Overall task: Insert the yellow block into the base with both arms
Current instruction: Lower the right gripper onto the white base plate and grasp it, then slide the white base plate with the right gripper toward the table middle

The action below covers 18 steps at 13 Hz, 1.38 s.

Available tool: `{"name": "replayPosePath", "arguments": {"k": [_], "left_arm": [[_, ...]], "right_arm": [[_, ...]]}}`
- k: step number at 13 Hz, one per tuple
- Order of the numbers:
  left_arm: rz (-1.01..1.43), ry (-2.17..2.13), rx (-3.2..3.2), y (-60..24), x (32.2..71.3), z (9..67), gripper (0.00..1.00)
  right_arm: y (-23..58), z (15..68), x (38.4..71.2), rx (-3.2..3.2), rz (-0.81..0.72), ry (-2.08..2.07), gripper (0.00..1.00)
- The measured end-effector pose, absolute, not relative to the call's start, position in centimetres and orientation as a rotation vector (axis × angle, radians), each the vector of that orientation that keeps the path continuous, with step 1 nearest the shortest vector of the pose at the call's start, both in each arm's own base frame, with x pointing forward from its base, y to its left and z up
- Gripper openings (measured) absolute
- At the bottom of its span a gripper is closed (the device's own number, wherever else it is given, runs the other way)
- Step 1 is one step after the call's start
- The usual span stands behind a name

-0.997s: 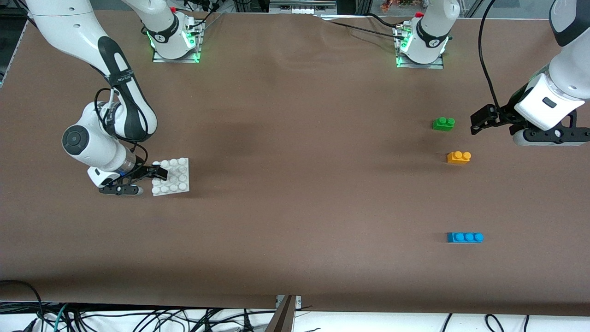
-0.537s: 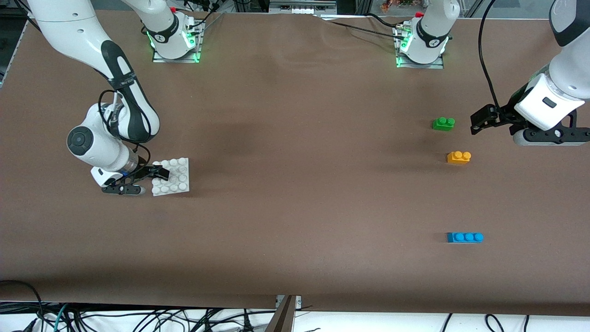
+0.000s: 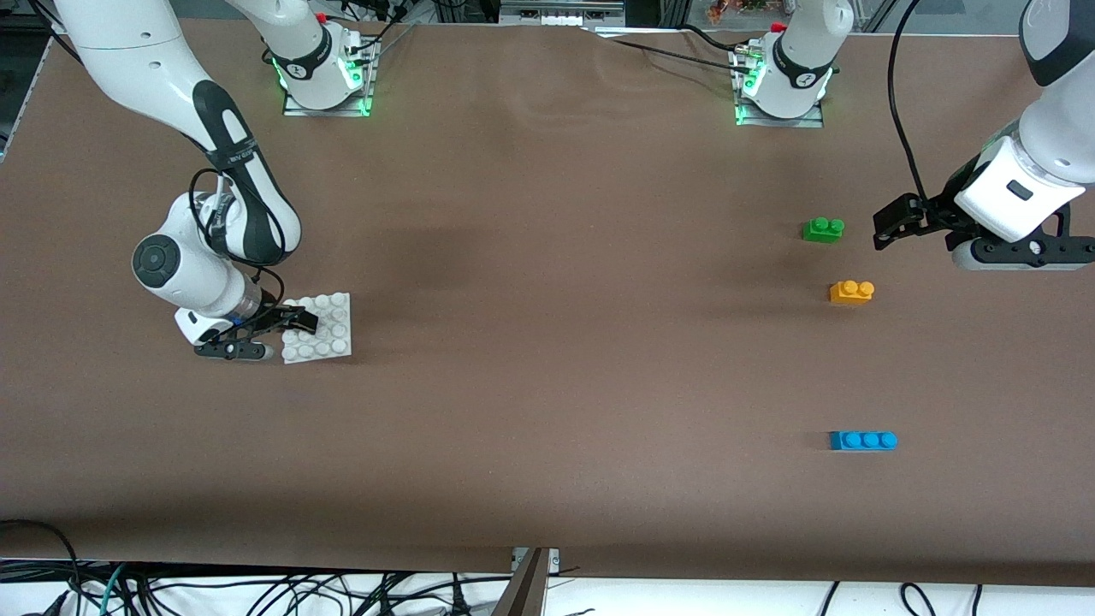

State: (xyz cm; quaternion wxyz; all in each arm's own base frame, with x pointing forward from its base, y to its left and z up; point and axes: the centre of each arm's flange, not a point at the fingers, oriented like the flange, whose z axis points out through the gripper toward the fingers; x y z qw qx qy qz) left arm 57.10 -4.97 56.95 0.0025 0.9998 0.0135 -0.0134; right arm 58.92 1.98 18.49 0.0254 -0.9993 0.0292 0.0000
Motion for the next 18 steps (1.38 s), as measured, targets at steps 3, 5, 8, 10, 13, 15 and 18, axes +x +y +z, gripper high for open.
{"name": "replayPosePath", "arguments": {"k": [3,5,8,10,13,15,18], "left_arm": [[-0.042,0.042,3.136,-4.97,57.10,56.95,1.00],[-0.042,0.042,3.136,-4.97,57.10,56.95,1.00],[-0.042,0.042,3.136,-4.97,57.10,56.95,1.00],[-0.042,0.042,3.136,-4.97,57.10,56.95,1.00],[-0.043,0.043,3.136,-4.96,57.09,56.94,1.00],[-0.044,0.043,3.136,-4.96,57.09,56.94,1.00],[-0.046,0.043,3.136,-4.95,57.08,56.93,1.00]], "right_arm": [[2.09,18.47,58.89,-3.087,0.000,0.091,0.95],[2.54,18.47,58.90,-3.082,-0.003,0.086,0.74],[2.43,18.74,58.95,-3.081,-0.008,0.087,0.64],[2.41,18.71,58.95,-3.081,-0.009,0.087,0.64],[2.42,18.71,58.95,-3.081,-0.009,0.087,0.64],[2.41,18.71,58.95,-3.081,-0.009,0.087,0.64],[2.45,18.62,58.90,-3.082,-0.016,0.085,0.64]]}}
